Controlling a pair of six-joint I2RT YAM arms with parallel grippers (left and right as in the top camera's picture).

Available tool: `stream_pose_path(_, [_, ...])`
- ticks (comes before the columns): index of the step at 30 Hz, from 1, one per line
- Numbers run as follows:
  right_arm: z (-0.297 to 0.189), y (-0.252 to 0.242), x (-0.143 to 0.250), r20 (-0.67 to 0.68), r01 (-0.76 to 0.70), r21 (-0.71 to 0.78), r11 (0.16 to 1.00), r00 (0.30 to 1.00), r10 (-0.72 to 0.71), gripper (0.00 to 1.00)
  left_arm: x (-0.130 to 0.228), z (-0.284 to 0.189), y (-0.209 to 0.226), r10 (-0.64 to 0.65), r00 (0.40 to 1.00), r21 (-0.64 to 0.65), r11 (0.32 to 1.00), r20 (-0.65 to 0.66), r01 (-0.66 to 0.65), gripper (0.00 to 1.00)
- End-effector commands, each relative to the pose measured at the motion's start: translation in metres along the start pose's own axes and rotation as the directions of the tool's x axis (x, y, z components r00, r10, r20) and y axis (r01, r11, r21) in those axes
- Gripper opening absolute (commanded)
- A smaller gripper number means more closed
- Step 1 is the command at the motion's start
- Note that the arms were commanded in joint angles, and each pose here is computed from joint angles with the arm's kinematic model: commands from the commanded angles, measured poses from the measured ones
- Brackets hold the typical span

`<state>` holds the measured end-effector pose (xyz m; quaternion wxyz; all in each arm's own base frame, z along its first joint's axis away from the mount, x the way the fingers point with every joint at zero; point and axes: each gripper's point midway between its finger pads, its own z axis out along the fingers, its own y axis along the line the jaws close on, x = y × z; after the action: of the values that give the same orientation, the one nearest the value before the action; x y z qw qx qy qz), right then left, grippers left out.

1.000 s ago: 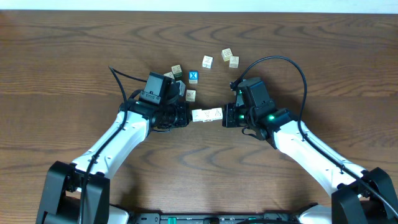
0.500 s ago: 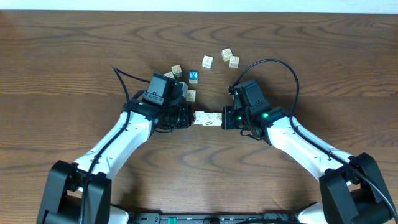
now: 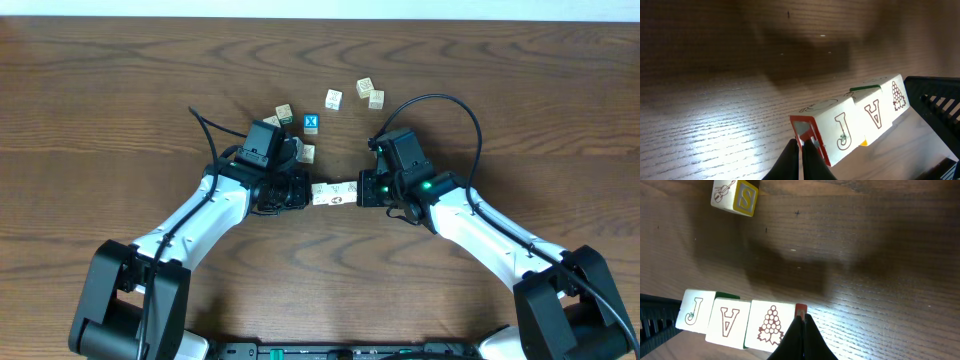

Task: Lift 3 blocks
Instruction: 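Hold the J, A and grape row lifted between both grippers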

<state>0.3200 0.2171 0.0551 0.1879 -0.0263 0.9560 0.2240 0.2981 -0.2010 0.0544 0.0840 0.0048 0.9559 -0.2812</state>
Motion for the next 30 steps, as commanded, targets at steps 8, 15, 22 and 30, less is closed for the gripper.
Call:
stream_pose_path(8, [-0.0028, 0.0551, 0.0230, -0.092, 0.059, -0.210, 0.976, 0.993, -0.080, 0.01, 0.0046, 0.0009, -0.0409, 0.062, 0.997, 0.140, 0.989, -0.034, -0.057, 0.07])
stream_pose_path(15, [-0.0025, 0.0571, 0.0246, -0.094, 0.066, -0.212, 0.975, 0.992, -0.087, 0.01, 0.0045, 0.0010, -0.0409, 0.062, 0.997, 0.140, 0.989, -0.034, -0.057, 0.07])
stream_pose_path(22, [-0.0020, 0.0580, 0.0257, -0.093, 0.073, -0.208, 0.975, 0.991, -0.094, 0.01, 0.0049, 0.0015, -0.0404, 0.061, 0.997, 0.139, 0.989, -0.036, -0.055, 0.07])
stream_pose_path(30, [0.0017, 0.0583, 0.0295, -0.099, 0.081, -0.197, 0.977, 0.990, -0.102, 0.01, 0.0054, 0.0021, -0.0398, 0.060, 0.997, 0.138, 0.989, -0.038, -0.054, 0.07])
